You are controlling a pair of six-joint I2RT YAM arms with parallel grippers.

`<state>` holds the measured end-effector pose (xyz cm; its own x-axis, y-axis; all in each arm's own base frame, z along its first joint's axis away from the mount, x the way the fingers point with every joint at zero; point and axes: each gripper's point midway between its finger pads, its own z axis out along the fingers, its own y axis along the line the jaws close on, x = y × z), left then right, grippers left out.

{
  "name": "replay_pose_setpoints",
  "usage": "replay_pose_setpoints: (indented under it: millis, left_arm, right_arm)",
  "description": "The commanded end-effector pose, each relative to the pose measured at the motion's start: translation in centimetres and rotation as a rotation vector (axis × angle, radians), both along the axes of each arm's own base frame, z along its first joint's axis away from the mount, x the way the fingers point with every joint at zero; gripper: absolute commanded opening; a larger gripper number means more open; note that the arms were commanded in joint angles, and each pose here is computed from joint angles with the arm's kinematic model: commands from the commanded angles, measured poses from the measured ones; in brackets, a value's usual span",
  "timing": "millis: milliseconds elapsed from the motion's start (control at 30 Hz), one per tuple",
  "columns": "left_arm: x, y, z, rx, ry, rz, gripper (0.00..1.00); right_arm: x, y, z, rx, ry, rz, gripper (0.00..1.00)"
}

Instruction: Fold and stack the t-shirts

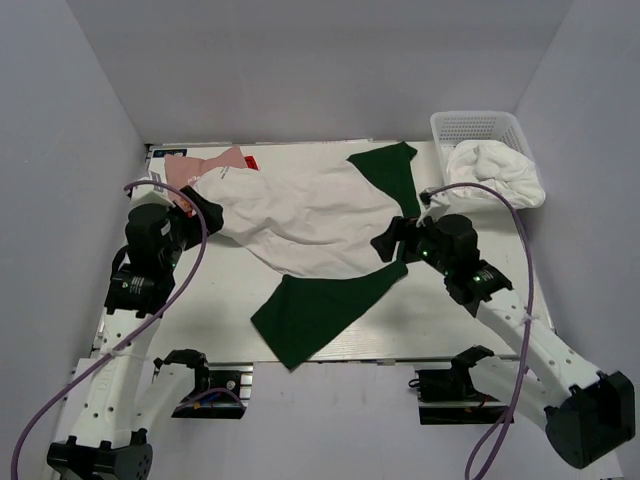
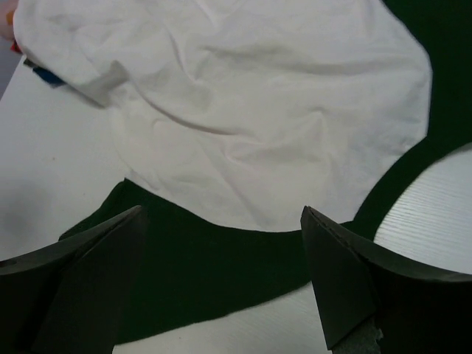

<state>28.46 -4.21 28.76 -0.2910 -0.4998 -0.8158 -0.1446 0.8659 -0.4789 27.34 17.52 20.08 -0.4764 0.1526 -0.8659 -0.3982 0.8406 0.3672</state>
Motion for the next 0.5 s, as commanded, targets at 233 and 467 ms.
replay_pose_setpoints:
  millis: [233,467]
  left_arm:
    - [0.6,-0.1,-1.7,-0.015,0.055,0.014,1.00]
    - [1.5,0.0,-2.8,-0.013,0.106,0.027,1.00]
  right_arm:
    - [1.3,12.4,-5.8,-0.176,0.122,0.324,0.90]
    - [2.3,19.0,-12.7,-0.302,0.248,0.398,0.90]
